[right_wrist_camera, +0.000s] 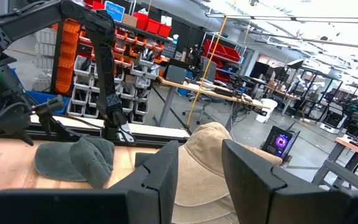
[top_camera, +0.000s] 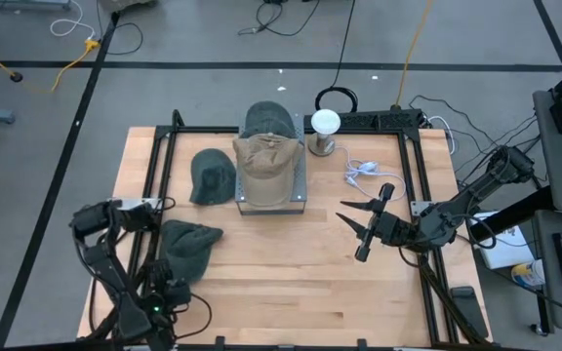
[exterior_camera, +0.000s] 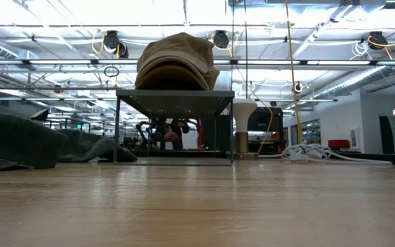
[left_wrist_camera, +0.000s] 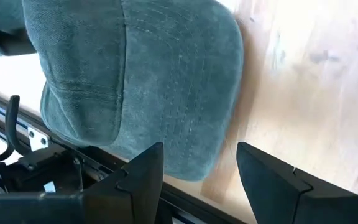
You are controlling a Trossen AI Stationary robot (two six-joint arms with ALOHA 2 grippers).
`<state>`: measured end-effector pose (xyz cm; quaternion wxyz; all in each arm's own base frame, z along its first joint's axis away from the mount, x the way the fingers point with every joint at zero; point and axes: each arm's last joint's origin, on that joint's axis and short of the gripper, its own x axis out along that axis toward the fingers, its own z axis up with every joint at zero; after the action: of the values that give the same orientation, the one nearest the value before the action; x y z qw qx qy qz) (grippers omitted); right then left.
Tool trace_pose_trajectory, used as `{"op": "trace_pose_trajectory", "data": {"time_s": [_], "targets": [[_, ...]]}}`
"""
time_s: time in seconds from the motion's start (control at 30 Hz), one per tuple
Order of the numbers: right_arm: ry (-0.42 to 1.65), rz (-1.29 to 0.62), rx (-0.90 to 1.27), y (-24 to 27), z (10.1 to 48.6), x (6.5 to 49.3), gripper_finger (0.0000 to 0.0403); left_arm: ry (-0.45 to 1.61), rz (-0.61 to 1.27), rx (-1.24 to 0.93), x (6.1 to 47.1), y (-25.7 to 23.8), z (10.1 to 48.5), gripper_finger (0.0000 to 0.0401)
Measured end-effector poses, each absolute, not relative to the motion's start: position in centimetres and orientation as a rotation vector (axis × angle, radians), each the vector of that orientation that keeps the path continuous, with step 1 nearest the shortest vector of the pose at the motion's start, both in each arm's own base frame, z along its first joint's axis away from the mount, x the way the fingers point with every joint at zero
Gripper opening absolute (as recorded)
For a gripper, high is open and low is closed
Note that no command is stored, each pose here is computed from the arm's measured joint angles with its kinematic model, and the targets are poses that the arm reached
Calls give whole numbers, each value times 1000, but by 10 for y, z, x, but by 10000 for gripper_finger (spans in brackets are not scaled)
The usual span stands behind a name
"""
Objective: Pick & Place hat
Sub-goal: Stack the bottom black cap on the black cap on the shelf
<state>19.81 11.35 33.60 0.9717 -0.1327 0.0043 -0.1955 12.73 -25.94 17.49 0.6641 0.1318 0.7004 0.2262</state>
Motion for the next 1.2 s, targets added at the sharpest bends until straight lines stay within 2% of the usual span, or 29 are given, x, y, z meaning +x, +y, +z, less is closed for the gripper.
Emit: {"op": "trace_pose_trajectory", "data": {"time_s": [0.6, 0.93, 1.03, 1.2], "targets": [[11, -395, -270, 114, 336, 198, 116, 1534, 482, 367, 115, -250, 150, 209], [12, -395, -272, 114, 335, 199, 116, 1551, 680, 327, 119, -224, 134, 207], [12, -395, -272, 114, 335, 199, 116, 1587, 707, 311, 120, -218, 130, 173], [12, -395, -272, 114, 335, 199, 116, 1587, 698, 322, 122, -216, 129, 54]]}}
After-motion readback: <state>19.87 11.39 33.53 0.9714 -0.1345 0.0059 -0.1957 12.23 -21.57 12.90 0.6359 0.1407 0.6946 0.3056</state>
